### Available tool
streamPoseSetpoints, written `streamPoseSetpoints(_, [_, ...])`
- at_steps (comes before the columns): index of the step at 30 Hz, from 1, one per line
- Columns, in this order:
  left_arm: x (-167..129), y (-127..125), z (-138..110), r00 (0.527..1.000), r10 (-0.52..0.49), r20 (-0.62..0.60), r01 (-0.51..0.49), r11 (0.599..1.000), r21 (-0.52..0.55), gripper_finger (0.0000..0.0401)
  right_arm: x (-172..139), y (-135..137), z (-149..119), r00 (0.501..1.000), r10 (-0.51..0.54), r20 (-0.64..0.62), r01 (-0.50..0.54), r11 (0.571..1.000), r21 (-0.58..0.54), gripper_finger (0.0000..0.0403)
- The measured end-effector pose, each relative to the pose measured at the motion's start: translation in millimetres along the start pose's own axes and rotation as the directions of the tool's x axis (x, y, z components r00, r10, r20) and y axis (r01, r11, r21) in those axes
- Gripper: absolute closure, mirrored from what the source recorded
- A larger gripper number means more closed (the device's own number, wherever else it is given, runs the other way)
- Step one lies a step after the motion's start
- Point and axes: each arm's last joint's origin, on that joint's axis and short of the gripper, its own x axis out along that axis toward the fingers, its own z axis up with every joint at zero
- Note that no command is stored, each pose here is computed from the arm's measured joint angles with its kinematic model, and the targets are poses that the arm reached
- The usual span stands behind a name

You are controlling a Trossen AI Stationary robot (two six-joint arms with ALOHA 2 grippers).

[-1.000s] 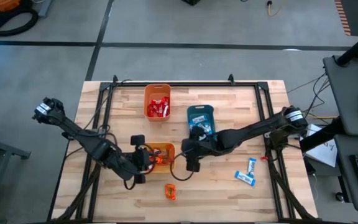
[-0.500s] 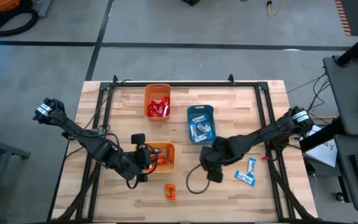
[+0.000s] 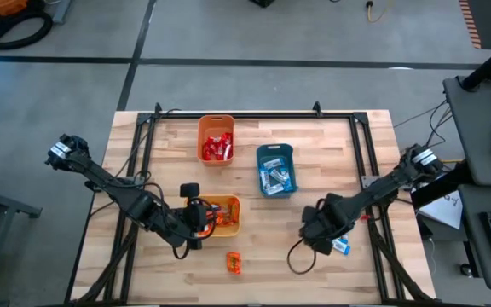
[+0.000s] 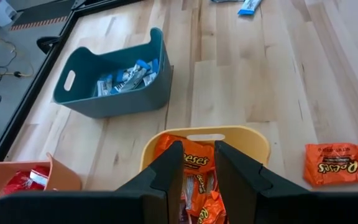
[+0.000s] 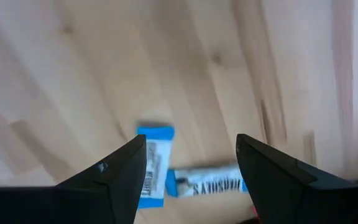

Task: Organize candy in baskets
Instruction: Put the white chocolate into the blue bin

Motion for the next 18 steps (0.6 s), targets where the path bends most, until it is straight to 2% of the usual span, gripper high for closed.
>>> streamPoseSetpoints(2, [0,0,0,1.0,0.001,0.0,-0.001,1.0,0.005,0.0325,4,-10,-9,1.0,-0.009,-0.01,0.01,0.995,0.104,0.0167])
streamPoseSetpoints(4, [1,1,0,1.0,0.004,0.0,-0.004,1.0,0.006,0.0325,7,-23,-19,0.999,0.007,-0.041,0.004,0.969,0.247,0.0167])
streamPoseSetpoints(9, [1,2,0,1.0,0.025,0.005,-0.025,1.0,0.005,0.0325,18,-52,-46,0.999,0.034,-0.037,-0.007,0.825,0.565,0.0167])
streamPoseSetpoints(15, [1,2,0,1.0,0.027,0.004,-0.027,1.0,0.006,0.0325,37,-68,-71,0.997,0.077,0.002,-0.054,0.684,0.728,0.0168])
streamPoseSetpoints(18, [1,2,0,1.0,0.03,0.0,-0.03,0.999,0.01,0.0325,48,-67,-76,0.995,0.105,0.002,-0.07,0.647,0.76,0.0168])
